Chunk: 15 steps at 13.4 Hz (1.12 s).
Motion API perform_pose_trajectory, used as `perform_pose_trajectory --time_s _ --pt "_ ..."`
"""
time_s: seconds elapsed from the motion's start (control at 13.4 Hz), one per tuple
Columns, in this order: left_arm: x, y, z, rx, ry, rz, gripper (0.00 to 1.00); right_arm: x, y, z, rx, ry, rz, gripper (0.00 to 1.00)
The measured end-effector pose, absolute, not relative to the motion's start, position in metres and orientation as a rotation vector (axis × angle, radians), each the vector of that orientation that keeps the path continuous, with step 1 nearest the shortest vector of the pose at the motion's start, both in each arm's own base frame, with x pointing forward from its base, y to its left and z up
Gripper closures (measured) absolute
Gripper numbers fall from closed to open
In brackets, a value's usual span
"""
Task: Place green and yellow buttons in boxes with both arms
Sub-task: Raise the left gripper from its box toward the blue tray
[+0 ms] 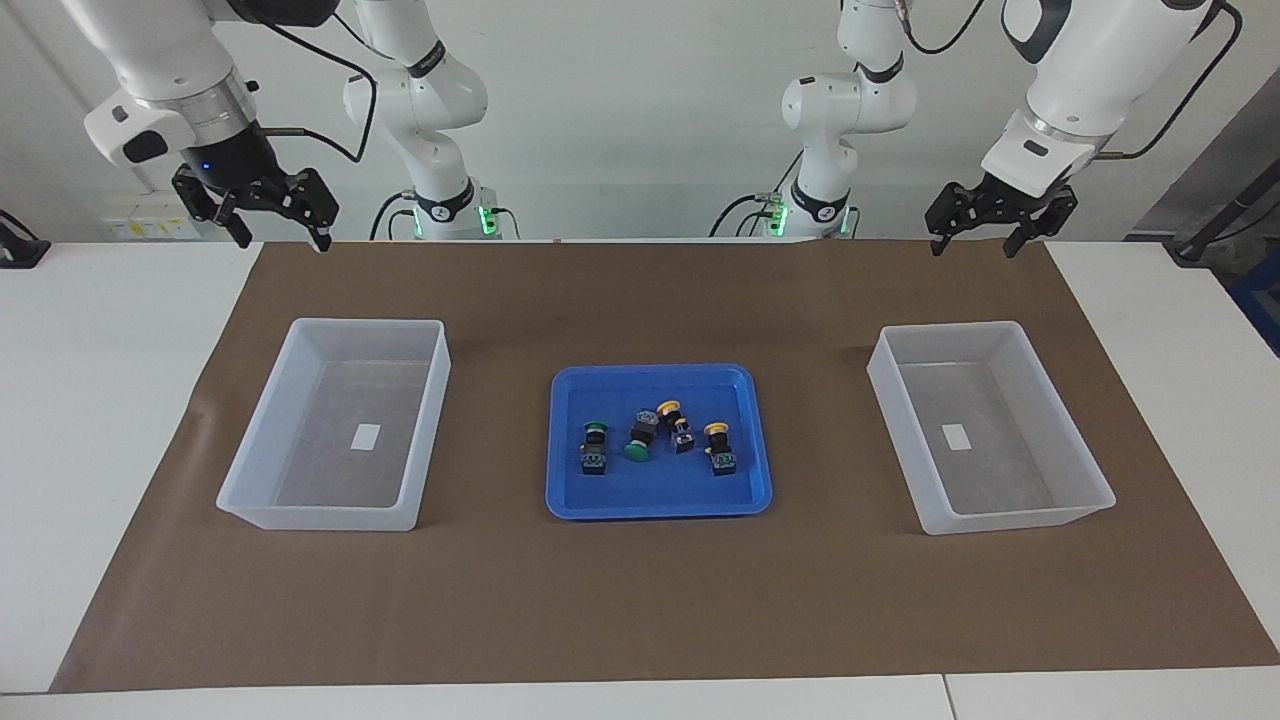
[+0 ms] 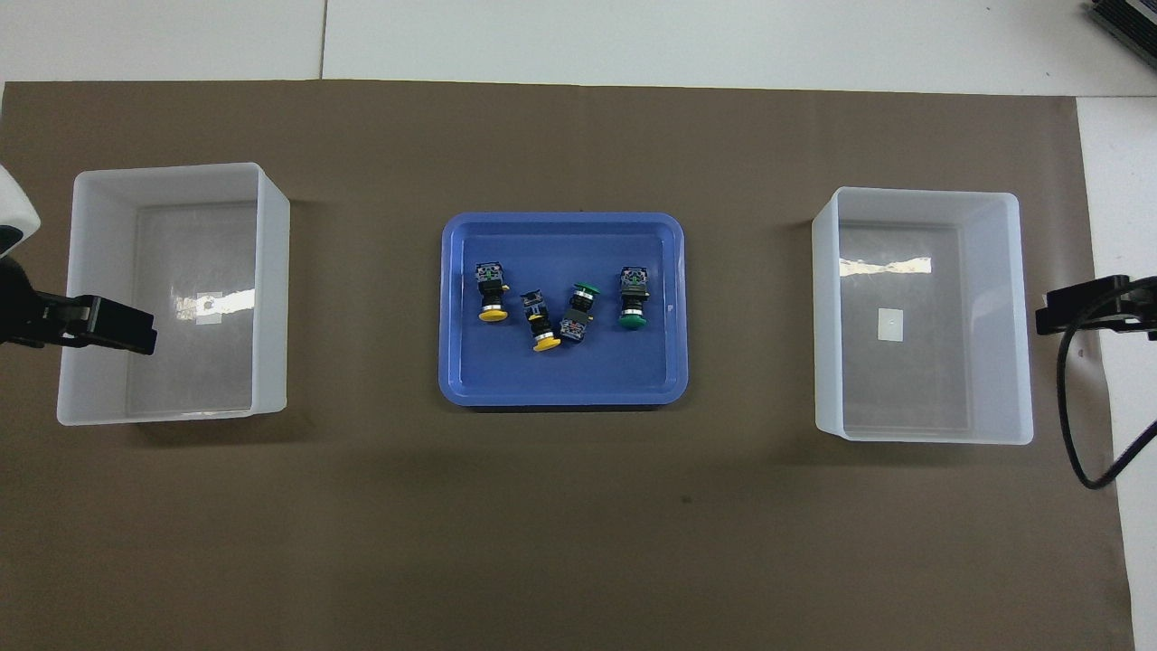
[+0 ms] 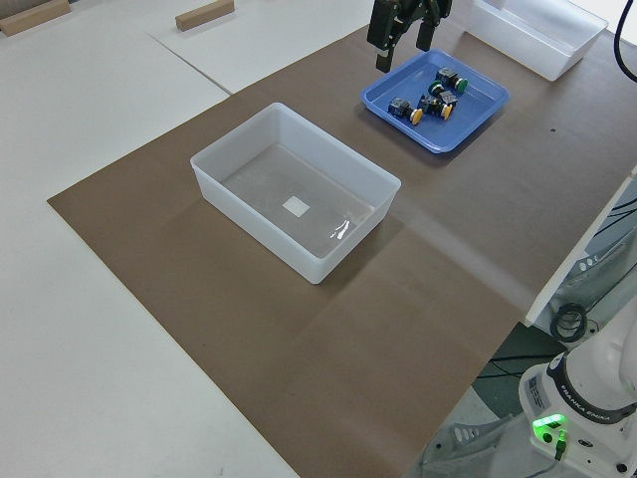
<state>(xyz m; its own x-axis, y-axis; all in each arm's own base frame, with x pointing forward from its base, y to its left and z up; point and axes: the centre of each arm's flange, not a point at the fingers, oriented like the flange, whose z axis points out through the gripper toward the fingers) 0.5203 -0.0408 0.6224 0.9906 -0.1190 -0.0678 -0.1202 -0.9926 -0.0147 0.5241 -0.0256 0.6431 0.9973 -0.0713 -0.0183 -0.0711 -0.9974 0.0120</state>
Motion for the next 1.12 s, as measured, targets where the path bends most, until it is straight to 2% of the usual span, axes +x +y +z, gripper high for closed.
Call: perform_pose_trajectory --time_s 0.6,0.9,1.12 --pt "0.520 -0.046 0.623 -3.114 0.201 0.096 0.00 0.524 -0.025 0.643 3.128 -0.111 -0.028 0.00" --pt "0.529 -0.056 0.622 -3.122 0.152 -0.018 0.00 0.524 -0.024 0.643 3.128 -0.107 -0.029 0.00" --pt "0.534 -0.095 0.611 -3.142 0.079 -0.107 0.00 0.524 -0.024 0.640 3.128 -0.108 -0.038 0.00"
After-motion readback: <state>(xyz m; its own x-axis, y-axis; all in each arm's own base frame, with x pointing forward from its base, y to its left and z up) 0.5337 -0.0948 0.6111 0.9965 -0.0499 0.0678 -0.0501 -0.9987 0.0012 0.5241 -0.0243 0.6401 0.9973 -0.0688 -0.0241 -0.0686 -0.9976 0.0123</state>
